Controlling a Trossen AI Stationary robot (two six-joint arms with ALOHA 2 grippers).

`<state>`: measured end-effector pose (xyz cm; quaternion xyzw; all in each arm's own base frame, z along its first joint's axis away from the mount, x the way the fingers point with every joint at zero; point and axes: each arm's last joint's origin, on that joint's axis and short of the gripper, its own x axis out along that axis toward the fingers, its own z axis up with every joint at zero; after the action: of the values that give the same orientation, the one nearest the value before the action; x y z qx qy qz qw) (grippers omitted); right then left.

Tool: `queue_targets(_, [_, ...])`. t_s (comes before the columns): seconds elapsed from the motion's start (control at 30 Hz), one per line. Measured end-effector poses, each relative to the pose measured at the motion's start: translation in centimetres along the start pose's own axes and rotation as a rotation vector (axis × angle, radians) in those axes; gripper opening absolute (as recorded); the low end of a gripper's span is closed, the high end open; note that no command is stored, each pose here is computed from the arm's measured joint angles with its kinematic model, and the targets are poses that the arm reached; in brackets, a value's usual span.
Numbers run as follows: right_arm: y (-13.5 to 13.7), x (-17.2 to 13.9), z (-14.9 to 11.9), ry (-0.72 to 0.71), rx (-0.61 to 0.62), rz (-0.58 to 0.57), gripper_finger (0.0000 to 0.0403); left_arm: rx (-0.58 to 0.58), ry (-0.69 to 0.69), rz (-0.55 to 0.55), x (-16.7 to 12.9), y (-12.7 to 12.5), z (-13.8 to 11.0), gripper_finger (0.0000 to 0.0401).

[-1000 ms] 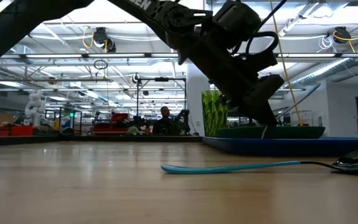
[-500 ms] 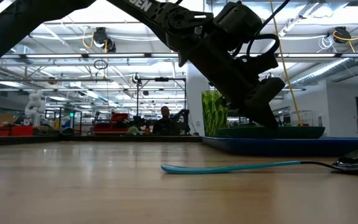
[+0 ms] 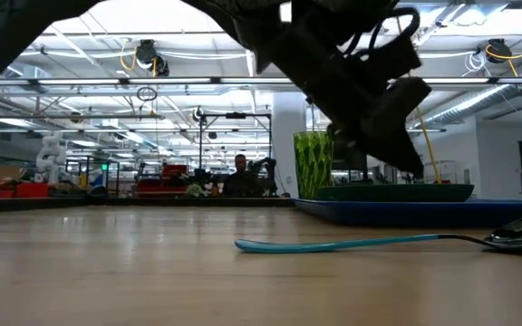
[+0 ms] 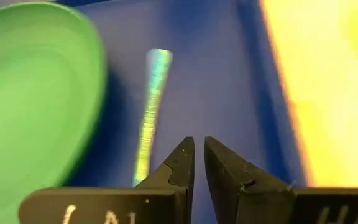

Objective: Pick and place plate/cup/fork/spoon on tray
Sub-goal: Put the blue fork on the blue tray to the left of the green cup

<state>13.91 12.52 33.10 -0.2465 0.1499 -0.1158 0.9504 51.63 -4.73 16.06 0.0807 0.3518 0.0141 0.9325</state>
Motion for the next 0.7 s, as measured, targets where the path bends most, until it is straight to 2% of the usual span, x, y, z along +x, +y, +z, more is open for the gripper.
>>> queue_targets(0.13, [0.1, 0.0, 0.0, 0.0, 0.005, 0.027, 0.0123, 0.029, 0.057, 0.006, -0.4, -1.4, -0.4, 0.0042])
queue_targets(0.3, [0.1, 0.2, -0.7, 0.043, 0.099, 0.05, 0.0123, 0.005, 0.121, 0.004, -1.5, -1.4, -0.4, 0.0042])
queue_targets(0.37, [0.2, 0.5, -1.3, 0.085, 0.148, 0.089, 0.0123, -0.045, 0.161, 0.009, -3.3, -1.0, 0.2, 0.0042])
queue_targets(0.43, [0.6, 1.1, -2.4, 0.144, 0.181, 0.128, 0.0123, -0.082, 0.163, 0.023, -6.5, -0.4, 1.7, 0.0042])
queue_targets(0.53, [1.1, 2.2, -4.2, 0.243, 0.218, 0.186, 0.012, -0.077, 0.144, 0.083, -10.6, 0.0, 3.4, 0.0042])
queue_targets(0.7, [1.7, 3.9, -7.7, 0.416, 0.265, 0.262, 0.0097, -0.035, 0.154, 0.196, -13.8, -0.2, 4.0, 0.0042])
